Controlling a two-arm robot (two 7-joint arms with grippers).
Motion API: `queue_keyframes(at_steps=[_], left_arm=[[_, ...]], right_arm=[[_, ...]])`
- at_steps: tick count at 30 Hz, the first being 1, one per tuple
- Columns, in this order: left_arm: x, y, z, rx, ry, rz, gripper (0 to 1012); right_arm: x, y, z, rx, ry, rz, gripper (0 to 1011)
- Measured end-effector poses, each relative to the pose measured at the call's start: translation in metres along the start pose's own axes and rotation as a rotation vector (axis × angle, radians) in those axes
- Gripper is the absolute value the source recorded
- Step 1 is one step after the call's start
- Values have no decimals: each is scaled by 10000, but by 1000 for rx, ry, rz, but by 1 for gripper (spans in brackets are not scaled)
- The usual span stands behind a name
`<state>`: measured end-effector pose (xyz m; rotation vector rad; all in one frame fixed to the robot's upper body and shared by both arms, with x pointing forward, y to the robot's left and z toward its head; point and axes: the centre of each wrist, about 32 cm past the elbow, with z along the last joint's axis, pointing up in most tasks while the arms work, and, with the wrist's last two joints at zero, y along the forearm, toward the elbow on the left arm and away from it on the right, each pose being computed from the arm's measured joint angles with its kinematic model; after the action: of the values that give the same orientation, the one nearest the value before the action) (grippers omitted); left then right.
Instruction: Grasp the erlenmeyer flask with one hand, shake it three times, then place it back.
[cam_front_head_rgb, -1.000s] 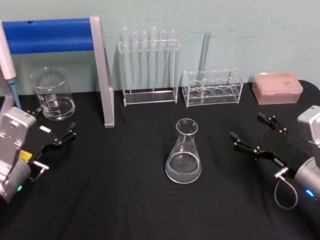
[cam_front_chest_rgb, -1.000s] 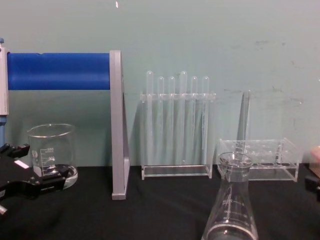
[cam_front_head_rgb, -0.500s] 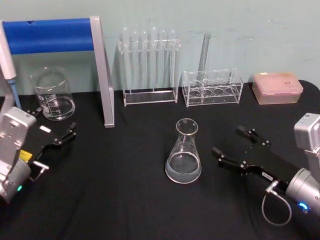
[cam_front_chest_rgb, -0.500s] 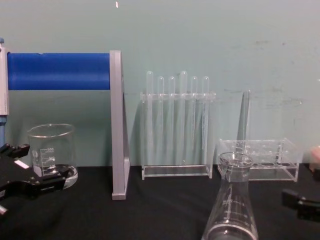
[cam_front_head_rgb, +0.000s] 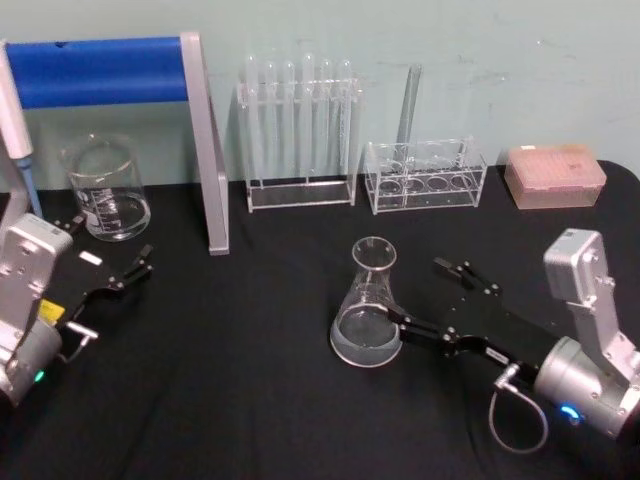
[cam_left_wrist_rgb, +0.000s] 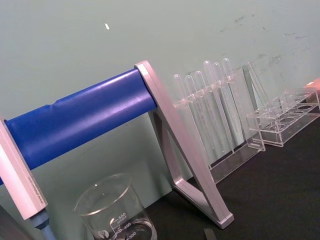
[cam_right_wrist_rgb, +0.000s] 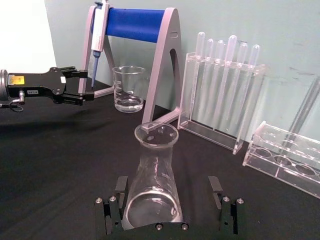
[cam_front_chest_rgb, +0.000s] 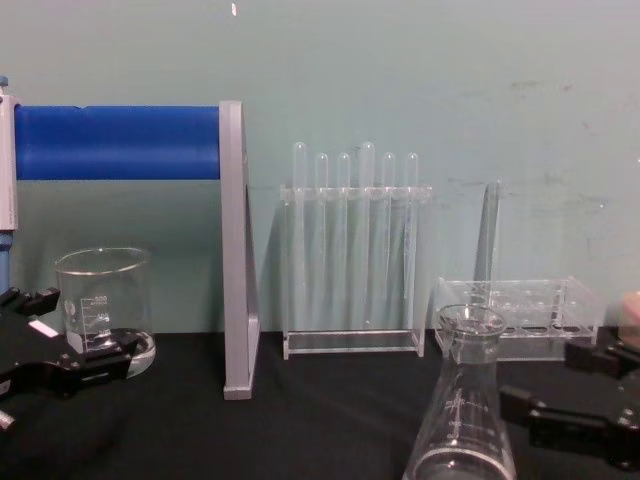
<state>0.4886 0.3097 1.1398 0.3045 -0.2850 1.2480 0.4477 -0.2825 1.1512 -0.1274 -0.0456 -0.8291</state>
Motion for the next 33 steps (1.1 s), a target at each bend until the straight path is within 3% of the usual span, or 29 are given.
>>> queue_keyframes(at_steps=[21, 33], left_arm=[[0, 0, 0, 0, 0, 0, 1001], [0, 0, 0, 0, 0, 0, 1001]], right_arm=[[-40, 447, 18, 17, 1, 2, 1003], [-47, 568, 21, 17, 11, 5, 1003]])
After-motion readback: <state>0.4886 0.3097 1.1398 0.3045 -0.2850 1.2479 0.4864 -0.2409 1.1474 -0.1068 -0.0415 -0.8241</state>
